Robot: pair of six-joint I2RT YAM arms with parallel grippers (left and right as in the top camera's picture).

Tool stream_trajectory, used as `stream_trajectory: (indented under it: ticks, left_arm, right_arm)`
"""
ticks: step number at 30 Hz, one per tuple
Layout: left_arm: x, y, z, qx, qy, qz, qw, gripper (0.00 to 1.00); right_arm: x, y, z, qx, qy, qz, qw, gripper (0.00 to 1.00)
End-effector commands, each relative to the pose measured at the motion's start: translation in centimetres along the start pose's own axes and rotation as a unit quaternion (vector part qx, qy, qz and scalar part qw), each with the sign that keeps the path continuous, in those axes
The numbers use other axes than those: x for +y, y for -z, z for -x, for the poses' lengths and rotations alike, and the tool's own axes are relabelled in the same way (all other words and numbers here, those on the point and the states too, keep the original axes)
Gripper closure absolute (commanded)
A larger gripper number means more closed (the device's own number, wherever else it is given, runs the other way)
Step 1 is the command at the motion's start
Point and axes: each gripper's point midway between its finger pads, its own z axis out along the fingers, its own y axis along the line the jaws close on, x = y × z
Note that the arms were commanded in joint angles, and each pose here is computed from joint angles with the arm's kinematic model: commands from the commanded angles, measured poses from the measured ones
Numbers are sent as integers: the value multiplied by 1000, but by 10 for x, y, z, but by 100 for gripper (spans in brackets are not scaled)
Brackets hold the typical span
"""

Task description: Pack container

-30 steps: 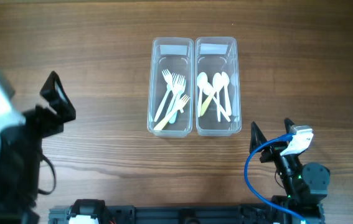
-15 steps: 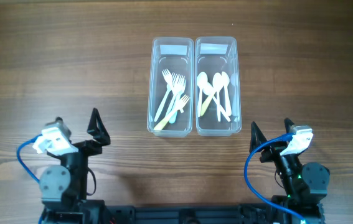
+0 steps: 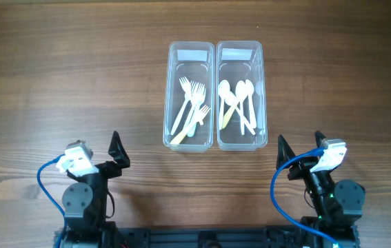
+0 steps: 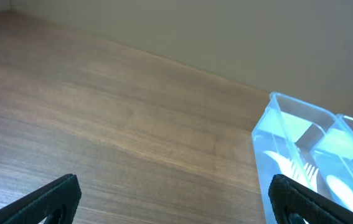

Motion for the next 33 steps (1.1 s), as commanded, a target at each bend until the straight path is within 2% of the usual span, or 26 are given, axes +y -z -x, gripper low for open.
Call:
stream_trajectory:
  ticks: [1,33]
  left_arm:
    - [1,-1,-4,-3,9,-3,1000,0]
    - [1,-1,-4,-3,9,-3,1000,0]
  right_arm:
    - [-1,0,0,-4,-5,-4,1000,0]
    - [-1,0,0,-4,-5,-4,1000,0]
